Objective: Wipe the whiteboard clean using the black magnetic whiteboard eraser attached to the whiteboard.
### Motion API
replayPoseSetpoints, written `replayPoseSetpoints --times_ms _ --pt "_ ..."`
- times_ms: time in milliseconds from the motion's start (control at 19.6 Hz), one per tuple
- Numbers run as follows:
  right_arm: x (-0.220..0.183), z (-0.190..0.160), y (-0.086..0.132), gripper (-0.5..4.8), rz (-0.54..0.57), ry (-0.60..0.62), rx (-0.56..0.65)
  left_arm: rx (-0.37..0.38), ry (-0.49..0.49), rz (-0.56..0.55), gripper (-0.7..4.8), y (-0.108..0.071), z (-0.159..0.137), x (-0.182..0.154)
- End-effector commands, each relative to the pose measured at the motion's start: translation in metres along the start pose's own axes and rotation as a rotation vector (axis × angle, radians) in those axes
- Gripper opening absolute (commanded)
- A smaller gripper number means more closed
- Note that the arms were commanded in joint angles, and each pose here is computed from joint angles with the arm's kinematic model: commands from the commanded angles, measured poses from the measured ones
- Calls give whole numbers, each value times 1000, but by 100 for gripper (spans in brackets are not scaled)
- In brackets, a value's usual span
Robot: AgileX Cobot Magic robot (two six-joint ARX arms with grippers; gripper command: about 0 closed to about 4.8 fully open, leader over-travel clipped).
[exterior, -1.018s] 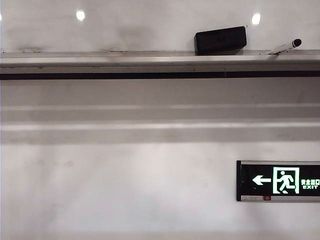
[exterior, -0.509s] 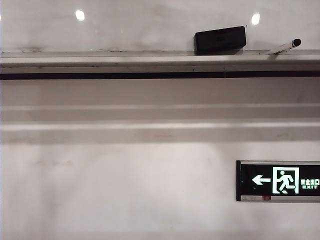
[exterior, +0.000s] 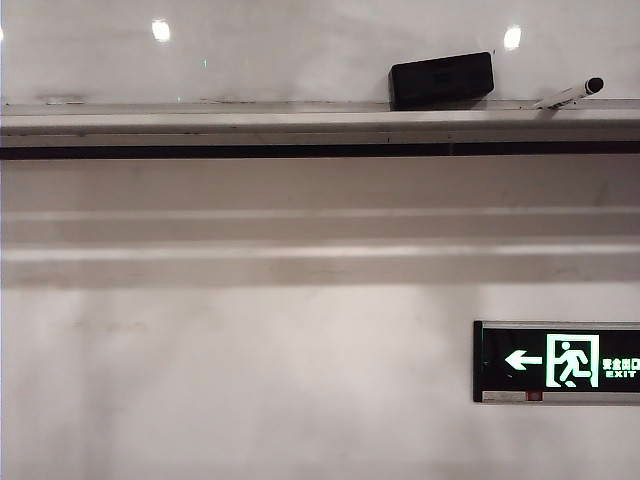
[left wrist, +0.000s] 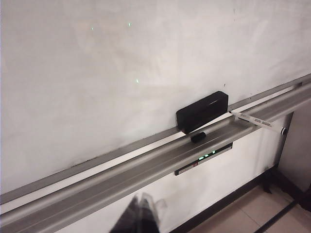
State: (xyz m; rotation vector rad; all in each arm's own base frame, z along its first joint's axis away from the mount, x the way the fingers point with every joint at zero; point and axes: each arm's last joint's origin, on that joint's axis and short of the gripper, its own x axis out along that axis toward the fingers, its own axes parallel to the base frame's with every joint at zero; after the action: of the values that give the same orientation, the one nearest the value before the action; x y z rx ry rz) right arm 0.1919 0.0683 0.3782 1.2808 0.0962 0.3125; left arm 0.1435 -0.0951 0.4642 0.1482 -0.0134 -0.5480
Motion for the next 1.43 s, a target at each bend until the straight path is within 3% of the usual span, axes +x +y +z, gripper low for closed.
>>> replayPoseSetpoints --times_ms 51,356,509,662,865,916,1018,1069,1272,1425 --pt "10 -1 1 -2 38 -5 97 6 -21 -4 -6 1 3 -2" --pt "10 -19 -8 -2 -83 12 136 6 -21 -4 -6 0 3 -1" --pt "8 -29 -7 -2 -112 -53 130 6 -21 -4 -6 0 3 -1" --pt "7 -30 -5 -2 -119 -144 131 6 -21 -4 -5 0 3 -1" --pt "15 -32 -4 3 -71 -162 158 5 -25 -4 -6 1 4 -1" --pt "20 -33 -2 70 -34 -152 169 5 -27 -4 -5 1 4 -1" --pt "30 -37 -3 353 19 -132 183 6 -30 -27 -6 0 4 -1" --pt "36 -39 -4 414 40 -139 190 6 -31 -33 -5 0 4 -1" --pt "61 -42 -14 414 131 -189 216 6 -32 -42 -5 -1 4 -1" --pt "77 -42 -28 414 130 -215 213 6 -32 -42 -6 -1 4 -1"
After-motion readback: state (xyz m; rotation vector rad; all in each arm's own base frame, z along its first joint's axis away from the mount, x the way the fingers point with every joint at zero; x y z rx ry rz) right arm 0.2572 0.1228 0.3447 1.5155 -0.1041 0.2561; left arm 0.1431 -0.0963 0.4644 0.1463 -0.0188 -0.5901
